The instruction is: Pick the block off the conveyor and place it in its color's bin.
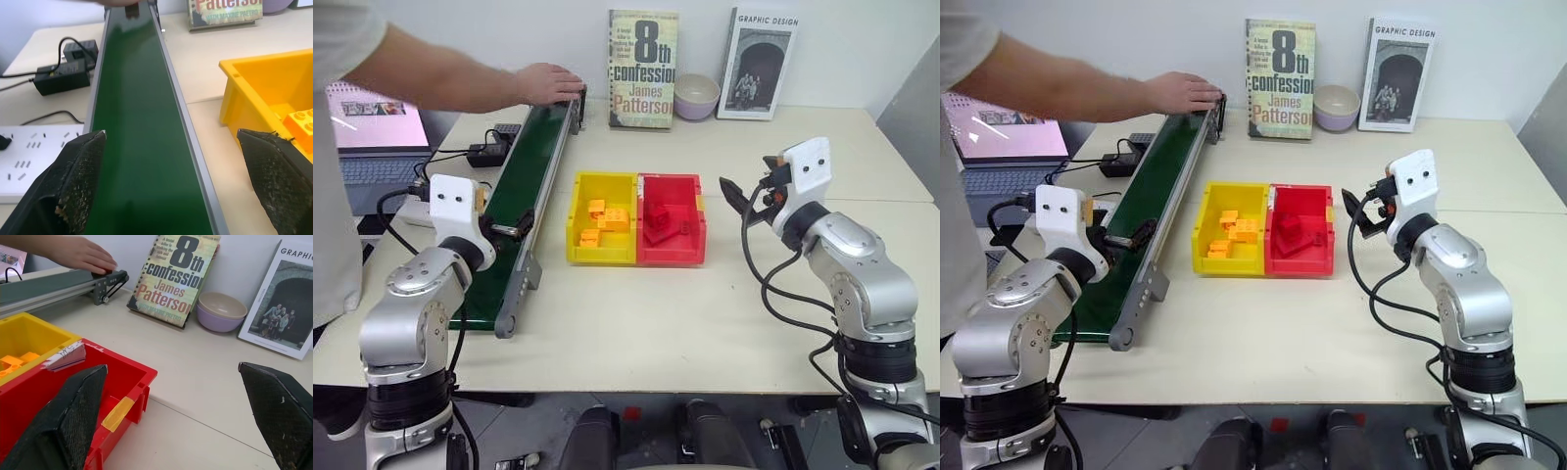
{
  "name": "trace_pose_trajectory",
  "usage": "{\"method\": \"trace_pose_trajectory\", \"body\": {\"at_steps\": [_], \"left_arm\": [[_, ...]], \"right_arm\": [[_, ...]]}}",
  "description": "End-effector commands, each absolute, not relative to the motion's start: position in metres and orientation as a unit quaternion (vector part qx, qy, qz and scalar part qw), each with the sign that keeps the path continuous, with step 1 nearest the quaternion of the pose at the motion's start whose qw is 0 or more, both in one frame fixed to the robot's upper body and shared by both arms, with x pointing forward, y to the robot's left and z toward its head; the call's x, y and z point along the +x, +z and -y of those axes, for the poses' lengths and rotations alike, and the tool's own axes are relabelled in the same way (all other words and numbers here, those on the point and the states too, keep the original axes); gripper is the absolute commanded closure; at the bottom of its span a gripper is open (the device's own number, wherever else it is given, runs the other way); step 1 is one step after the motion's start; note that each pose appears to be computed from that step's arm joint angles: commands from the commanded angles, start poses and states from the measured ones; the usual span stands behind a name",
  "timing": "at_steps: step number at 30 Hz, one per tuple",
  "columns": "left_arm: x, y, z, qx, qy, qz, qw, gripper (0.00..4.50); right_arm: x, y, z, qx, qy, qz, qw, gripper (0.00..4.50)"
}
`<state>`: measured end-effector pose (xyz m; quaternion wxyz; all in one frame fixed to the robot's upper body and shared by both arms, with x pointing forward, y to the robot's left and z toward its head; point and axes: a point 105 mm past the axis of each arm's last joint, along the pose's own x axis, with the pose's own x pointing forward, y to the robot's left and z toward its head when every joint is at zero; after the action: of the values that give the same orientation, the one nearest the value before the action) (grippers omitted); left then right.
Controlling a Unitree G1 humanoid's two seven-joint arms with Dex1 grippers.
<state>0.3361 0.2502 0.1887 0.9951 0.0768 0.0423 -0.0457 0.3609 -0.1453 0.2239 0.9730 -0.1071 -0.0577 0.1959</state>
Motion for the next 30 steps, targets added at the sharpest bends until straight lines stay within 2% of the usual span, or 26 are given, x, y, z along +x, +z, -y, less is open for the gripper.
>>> {"method": "trace_pose_trajectory", "body": {"at_steps": [1, 5, 10, 20, 23, 26, 30], "left_arm": [[0.330, 0.203, -0.257, 0.081, -0.023, -0.017, 0.996, 0.04], [0.318, 0.201, -0.261, 0.079, -0.014, -0.021, 0.997, 0.04], [0.316, 0.196, -0.255, 0.061, -0.008, -0.021, 0.998, 0.04], [0.315, 0.196, -0.252, 0.053, -0.001, -0.009, 0.999, 0.04], [0.317, 0.196, -0.252, 0.040, 0.003, -0.001, 0.999, 0.04], [0.321, 0.195, -0.251, 0.018, 0.001, 0.008, 1.000, 0.04], [0.329, 0.200, -0.250, 0.005, -0.002, 0.021, 1.000, 0.04]], "right_arm": [[0.360, 0.239, 0.146, -0.109, 0.198, 0.089, 0.970, 0.00], [0.361, 0.238, 0.134, -0.110, 0.213, 0.087, 0.967, 0.00], [0.362, 0.235, 0.138, -0.108, 0.205, 0.081, 0.969, 0.00], [0.357, 0.244, 0.130, -0.111, 0.250, 0.085, 0.958, 0.00], [0.343, 0.253, 0.111, -0.086, 0.330, 0.097, 0.935, 0.00], [0.321, 0.254, 0.089, -0.084, 0.441, 0.094, 0.889, 0.00], [0.305, 0.260, 0.068, -0.074, 0.541, 0.087, 0.833, 0.00]]}}
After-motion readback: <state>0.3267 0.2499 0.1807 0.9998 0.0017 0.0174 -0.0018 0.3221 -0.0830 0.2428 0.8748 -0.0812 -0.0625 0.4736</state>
